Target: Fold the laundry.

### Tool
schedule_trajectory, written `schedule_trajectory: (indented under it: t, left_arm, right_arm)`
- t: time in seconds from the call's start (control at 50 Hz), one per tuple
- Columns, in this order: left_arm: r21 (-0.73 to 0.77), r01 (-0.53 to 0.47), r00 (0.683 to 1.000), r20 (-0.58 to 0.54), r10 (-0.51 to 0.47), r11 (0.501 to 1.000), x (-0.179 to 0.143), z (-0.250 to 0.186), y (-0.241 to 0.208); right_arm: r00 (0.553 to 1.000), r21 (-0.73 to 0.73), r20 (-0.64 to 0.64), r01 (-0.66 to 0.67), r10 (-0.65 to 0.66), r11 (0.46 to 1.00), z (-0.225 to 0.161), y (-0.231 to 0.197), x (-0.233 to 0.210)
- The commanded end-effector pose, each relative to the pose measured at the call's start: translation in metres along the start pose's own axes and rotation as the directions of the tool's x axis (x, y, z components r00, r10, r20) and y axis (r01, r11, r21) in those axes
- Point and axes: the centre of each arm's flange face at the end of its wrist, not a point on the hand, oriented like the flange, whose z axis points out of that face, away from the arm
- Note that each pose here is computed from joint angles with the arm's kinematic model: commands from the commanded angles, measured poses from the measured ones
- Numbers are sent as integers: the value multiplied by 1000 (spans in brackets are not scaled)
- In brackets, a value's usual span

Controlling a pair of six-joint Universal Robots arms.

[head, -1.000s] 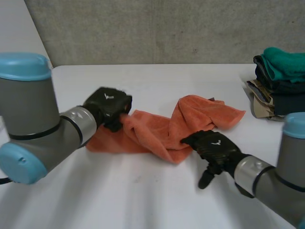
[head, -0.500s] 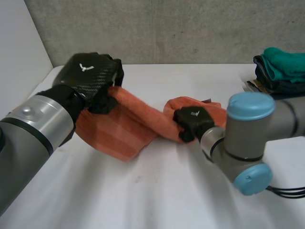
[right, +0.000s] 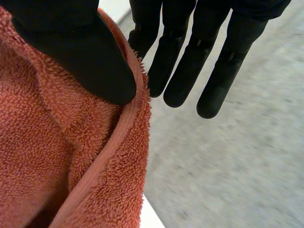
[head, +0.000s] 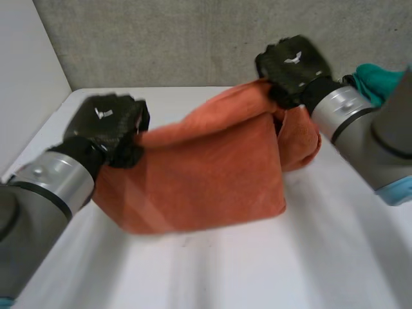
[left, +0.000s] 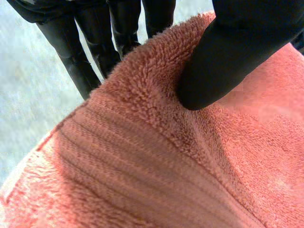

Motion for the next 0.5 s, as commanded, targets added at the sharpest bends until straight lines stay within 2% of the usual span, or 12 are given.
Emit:
schedule_trajectory:
  t: [0.02,0.06,0.18,0.28,0.34,0.38,0.44,0.5]
  left_arm:
    - [-95,6,1000,3,-5,995,1,19,38]
    - [-98,7,1000,8,-6,995,-1,22,41]
    - [-91,18,999,47,-13,996,-12,28,46]
    - [-80,19,998,65,-14,997,-17,30,50]
    - [-75,19,998,69,-14,997,-18,29,52]
    - [-75,19,998,69,-14,997,-17,28,54]
    - [-70,19,997,71,-14,997,-17,27,56]
    - [-64,19,997,73,-14,998,-17,27,56]
  right_arm:
    - [992,-70,122,22,-14,997,15,57,-37]
    - [996,-117,88,38,-27,992,15,68,-37]
    - [999,-220,-51,2,-14,975,-2,66,-23]
    - [981,-275,-167,-147,103,950,-31,56,1]
    - [959,-355,-190,-265,208,896,-52,66,2]
    - [949,-445,-178,-313,260,839,-67,78,-6]
    - [946,-509,-164,-325,281,797,-80,91,-12]
    - [939,-520,-178,-343,294,782,-82,105,-9]
